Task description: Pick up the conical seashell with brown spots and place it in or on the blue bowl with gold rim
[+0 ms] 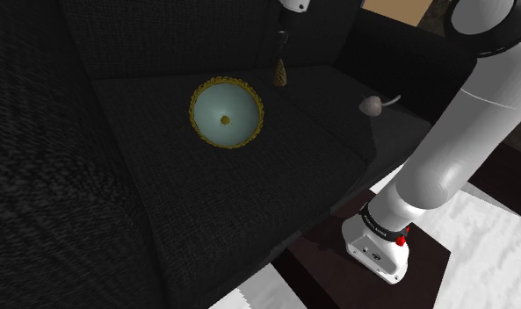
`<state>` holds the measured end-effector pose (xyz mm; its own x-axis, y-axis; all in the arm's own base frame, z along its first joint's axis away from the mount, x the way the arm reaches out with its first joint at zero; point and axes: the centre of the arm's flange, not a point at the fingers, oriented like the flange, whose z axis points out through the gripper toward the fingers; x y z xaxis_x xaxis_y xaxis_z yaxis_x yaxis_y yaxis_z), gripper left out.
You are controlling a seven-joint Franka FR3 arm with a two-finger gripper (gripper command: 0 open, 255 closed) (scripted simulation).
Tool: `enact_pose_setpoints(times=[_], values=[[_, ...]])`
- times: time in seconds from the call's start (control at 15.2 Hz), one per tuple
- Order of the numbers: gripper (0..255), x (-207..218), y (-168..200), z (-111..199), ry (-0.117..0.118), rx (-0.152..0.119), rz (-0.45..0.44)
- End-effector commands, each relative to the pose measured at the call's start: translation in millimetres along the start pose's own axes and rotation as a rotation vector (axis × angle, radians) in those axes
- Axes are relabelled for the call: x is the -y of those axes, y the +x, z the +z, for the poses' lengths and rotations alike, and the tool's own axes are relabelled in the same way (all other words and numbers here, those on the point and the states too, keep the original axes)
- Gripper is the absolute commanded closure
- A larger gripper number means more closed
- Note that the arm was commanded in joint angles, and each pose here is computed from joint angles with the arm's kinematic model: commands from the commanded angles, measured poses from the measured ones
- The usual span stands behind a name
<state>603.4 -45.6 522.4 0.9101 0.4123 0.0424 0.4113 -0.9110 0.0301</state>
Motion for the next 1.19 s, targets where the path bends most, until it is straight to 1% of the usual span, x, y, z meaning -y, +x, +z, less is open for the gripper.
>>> enact_pose_setpoints(times=[0.0, 0.53, 0.99, 1.06, 1.12], values=[[0, 17, -17, -14, -0.034, 0.002, -0.229], [0, 15, -17, 26, -0.034, 0.002, -0.229], [0, 15, -17, 26, -0.034, 0.002, -0.229], [255, 15, -17, 26, -0.034, 0.002, -0.229], [255, 15, -17, 26, -0.034, 0.002, -0.229]])
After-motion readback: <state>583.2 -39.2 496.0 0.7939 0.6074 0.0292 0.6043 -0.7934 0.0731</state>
